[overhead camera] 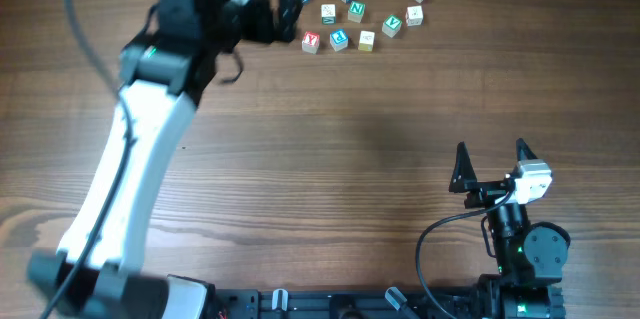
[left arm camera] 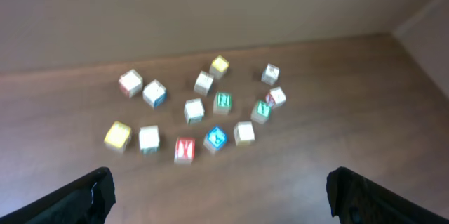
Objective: Form a circle
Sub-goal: 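Reach the left gripper to the red Y block and grasp it, then carry the red Y block right and set it down, open gripper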
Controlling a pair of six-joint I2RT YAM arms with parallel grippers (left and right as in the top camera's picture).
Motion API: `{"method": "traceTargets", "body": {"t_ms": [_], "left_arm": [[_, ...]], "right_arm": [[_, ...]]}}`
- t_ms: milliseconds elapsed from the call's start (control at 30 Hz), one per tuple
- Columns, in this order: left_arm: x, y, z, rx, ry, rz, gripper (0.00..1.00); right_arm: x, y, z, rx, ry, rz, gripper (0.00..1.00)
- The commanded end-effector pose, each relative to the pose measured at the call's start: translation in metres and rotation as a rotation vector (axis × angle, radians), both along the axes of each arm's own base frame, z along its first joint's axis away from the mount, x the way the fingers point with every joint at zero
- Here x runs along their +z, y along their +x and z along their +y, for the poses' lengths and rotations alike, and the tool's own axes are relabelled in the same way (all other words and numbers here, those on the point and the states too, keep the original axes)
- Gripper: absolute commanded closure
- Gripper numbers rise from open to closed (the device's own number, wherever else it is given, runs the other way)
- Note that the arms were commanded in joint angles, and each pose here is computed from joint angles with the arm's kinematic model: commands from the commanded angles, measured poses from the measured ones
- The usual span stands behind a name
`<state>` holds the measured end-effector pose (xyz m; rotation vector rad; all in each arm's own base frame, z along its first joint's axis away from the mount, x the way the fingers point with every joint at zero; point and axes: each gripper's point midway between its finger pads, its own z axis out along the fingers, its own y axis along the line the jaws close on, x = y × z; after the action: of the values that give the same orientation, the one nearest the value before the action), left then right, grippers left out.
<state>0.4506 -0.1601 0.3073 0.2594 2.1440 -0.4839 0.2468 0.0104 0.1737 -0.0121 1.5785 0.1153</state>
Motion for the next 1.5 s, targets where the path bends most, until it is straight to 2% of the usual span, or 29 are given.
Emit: {"method": "traceTargets", "body": {"t_ms": [0, 167, 333, 400, 433, 467, 533, 767, 867, 900, 933, 967, 1033, 1100, 1133, 1200, 1267, 1367, 1467], "left_arm": [[-0.054, 0.030, -0.026, -0.055, 0.096, 0.037, 0.00], [-0.130, 0.056, -0.040, -0.066, 0.128, 0.133, 0.00], [-0.203, 0.068, -0.040, -0.056, 0.170, 0.234, 0.00], [-0.224, 0.072, -0.040, -0.052, 0.180, 0.253, 0.04], [-0.235, 0.074, -0.040, -0.052, 0.183, 0.262, 0.09], [-0.244, 0.076, -0.041, -0.053, 0.184, 0.266, 0.15], [-0.261, 0.078, -0.041, -0.067, 0.203, 0.277, 0.21], [-0.300, 0.086, -0.044, -0.103, 0.244, 0.258, 0.21], [-0.309, 0.092, -0.045, -0.098, 0.242, 0.239, 0.28], [-0.310, 0.094, -0.045, -0.095, 0.243, 0.233, 0.34], [-0.311, 0.096, -0.044, -0.088, 0.247, 0.228, 0.46], [-0.310, 0.097, -0.043, -0.083, 0.250, 0.224, 0.53], [-0.307, 0.098, -0.044, -0.083, 0.246, 0.213, 0.59], [-0.300, 0.098, -0.045, -0.085, 0.245, 0.208, 0.72], [-0.294, 0.096, -0.045, -0.086, 0.246, 0.208, 0.78], [-0.278, 0.091, -0.047, -0.092, 0.246, 0.207, 0.82], [-0.258, 0.082, -0.054, -0.108, 0.244, 0.210, 0.92], [-0.232, 0.050, -0.073, -0.163, 0.266, 0.253, 0.93], [-0.227, 0.020, -0.098, -0.232, 0.290, 0.291, 0.89]], "right_arm": [[0.001, 0.000, -0.004, -0.021, -0.011, -0.007, 0.00], [0.001, 0.000, -0.004, -0.021, -0.011, -0.007, 0.00], [0.001, 0.000, -0.004, -0.021, -0.011, -0.007, 0.00], [0.001, 0.000, -0.004, -0.021, -0.010, -0.007, 0.00], [0.001, 0.000, -0.004, -0.021, -0.011, -0.007, 0.00], [0.001, 0.000, -0.004, -0.021, -0.011, -0.007, 0.00], [0.001, 0.000, -0.004, -0.021, -0.011, -0.007, 0.00], [0.001, 0.000, -0.004, -0.021, -0.010, -0.007, 0.00], [0.001, 0.000, -0.004, -0.021, -0.011, -0.007, 0.00], [0.001, 0.000, -0.004, -0.021, -0.011, -0.007, 0.00], [0.001, 0.000, -0.004, -0.021, -0.011, -0.007, 0.00], [0.001, 0.000, -0.004, -0.021, -0.010, -0.007, 0.00], [0.001, 0.000, -0.004, -0.021, -0.011, -0.007, 0.00], [0.001, 0.000, -0.004, -0.021, -0.011, -0.007, 0.00], [0.001, 0.000, -0.004, -0.021, -0.011, -0.007, 0.00], [0.001, 0.000, -0.004, -0.021, -0.011, -0.007, 0.00], [0.001, 0.000, -0.004, -0.021, -0.011, -0.007, 0.00], [0.001, 0.000, -0.004, -0.021, -0.011, -0.007, 0.00], [0.001, 0.000, -0.004, -0.021, -0.010, -0.007, 0.00]]}}
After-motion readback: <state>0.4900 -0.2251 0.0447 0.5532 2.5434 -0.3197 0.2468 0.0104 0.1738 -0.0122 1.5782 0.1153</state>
